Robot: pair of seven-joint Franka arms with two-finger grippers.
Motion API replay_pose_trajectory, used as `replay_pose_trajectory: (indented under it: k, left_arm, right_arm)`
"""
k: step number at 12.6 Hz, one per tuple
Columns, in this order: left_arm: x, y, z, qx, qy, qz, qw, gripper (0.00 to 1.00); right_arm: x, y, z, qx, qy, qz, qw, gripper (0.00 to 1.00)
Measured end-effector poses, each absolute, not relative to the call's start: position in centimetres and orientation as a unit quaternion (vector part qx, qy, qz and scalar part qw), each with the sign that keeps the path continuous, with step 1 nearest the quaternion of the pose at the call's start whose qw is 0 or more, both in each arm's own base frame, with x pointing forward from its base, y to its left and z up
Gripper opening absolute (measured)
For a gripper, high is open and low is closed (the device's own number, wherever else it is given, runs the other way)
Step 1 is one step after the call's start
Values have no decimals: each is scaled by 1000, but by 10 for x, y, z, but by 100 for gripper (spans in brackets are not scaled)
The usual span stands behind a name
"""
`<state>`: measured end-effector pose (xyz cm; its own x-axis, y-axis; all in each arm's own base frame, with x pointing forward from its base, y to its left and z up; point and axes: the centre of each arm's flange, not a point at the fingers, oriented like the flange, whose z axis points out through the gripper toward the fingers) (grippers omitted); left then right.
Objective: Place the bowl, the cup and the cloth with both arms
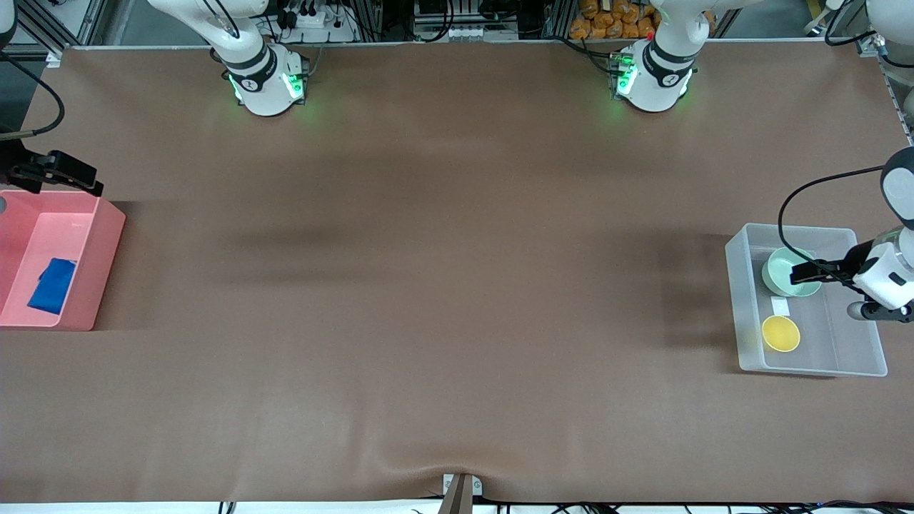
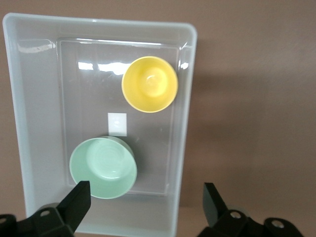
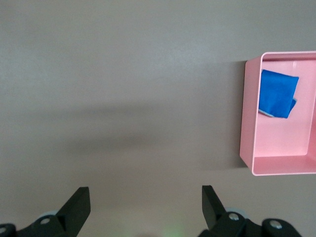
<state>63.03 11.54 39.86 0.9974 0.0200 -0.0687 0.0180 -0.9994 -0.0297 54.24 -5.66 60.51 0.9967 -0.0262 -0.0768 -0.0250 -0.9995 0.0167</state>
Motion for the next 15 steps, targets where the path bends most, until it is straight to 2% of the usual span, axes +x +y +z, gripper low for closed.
replay_pose_trajectory:
  k: [5,8,10,12,15]
  left_arm:
    - [617,88,463,-999,-33,43,7,100]
    - [580,57,544,-999,-12,33,-3,100]
    - [548,38,576,-1000,1,24,-4,100]
    - [520,34,585,-1000,5,19,-7,100]
    - [529,27,583,-1000,12,0,-5,100]
  right_arm:
    - [545,-54,616,1000,5,-20,9,100]
    - [545,-51,619,1000,-12,-17,10,100]
    - [546,-48,620,1000,-16,-17,10,100]
    - [546,-48,620,1000,-16,-16,10,100]
    - [546,-49,620,1000,-17,-17,10,100]
